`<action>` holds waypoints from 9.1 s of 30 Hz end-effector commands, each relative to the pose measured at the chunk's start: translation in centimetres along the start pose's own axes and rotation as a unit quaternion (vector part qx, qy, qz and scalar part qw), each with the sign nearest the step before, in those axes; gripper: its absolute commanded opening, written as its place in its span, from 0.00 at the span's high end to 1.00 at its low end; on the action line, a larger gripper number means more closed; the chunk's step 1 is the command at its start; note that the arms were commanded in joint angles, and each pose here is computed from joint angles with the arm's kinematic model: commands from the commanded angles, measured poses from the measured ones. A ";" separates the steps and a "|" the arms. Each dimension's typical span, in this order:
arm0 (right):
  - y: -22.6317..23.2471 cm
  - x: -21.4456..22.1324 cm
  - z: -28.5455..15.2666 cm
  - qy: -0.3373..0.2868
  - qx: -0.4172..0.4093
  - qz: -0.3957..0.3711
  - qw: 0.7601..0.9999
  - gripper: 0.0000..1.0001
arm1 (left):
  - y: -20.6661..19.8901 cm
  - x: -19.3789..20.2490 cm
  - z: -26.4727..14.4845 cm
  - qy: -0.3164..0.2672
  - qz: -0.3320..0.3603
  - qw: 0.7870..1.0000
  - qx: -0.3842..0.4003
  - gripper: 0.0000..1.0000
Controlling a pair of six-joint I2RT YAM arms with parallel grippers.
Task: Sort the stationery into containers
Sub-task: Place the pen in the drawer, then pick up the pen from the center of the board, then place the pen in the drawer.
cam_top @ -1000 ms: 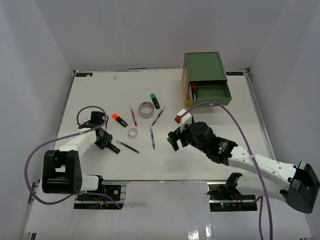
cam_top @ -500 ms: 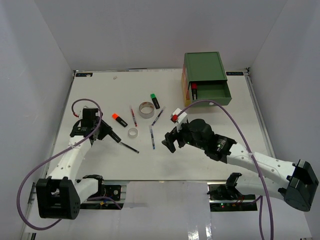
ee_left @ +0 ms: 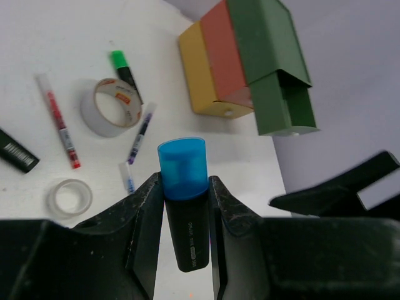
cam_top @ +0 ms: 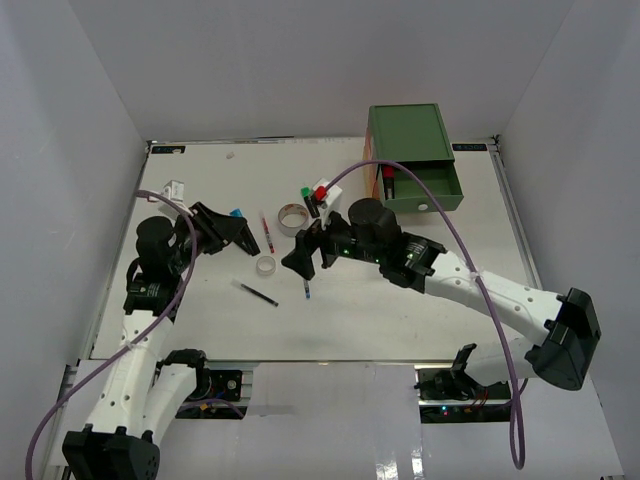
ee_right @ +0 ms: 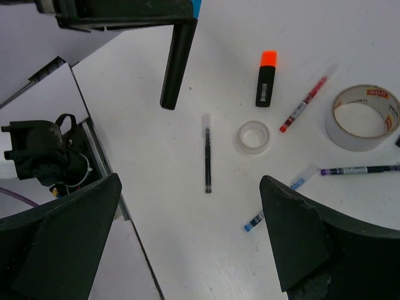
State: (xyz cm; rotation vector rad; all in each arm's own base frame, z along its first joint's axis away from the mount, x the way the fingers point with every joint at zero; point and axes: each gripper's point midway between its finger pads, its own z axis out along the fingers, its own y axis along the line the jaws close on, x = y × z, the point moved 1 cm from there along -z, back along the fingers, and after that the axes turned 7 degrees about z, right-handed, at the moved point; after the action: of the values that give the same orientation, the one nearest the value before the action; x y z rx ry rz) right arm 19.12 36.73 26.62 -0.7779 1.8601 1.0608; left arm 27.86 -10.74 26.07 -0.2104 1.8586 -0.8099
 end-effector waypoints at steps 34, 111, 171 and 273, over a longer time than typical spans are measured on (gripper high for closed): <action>3.5 -6.8 8.8 -0.010 -0.039 0.017 0.999 0.66 | -6.3 -1.9 -1.4 -0.046 0.062 0.987 0.138 0.78; -23.2 -8.7 -18.3 -0.215 0.400 0.147 0.879 0.07 | 13.7 3.5 3.6 0.084 0.049 0.939 -0.331 0.02; -11.2 -3.2 -13.4 -0.124 0.141 0.039 0.981 0.09 | 8.1 1.7 11.6 0.145 -0.034 0.961 -0.231 0.74; -25.5 -8.8 -15.1 -0.226 0.427 0.268 0.834 0.10 | 6.2 2.9 6.8 0.068 0.182 0.957 -0.218 0.02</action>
State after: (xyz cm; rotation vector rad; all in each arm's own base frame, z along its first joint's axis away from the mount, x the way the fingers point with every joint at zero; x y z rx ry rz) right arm 38.93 12.90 25.22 0.6366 1.9439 0.4985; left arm 33.81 -10.25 17.49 -0.0818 2.1357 -0.1235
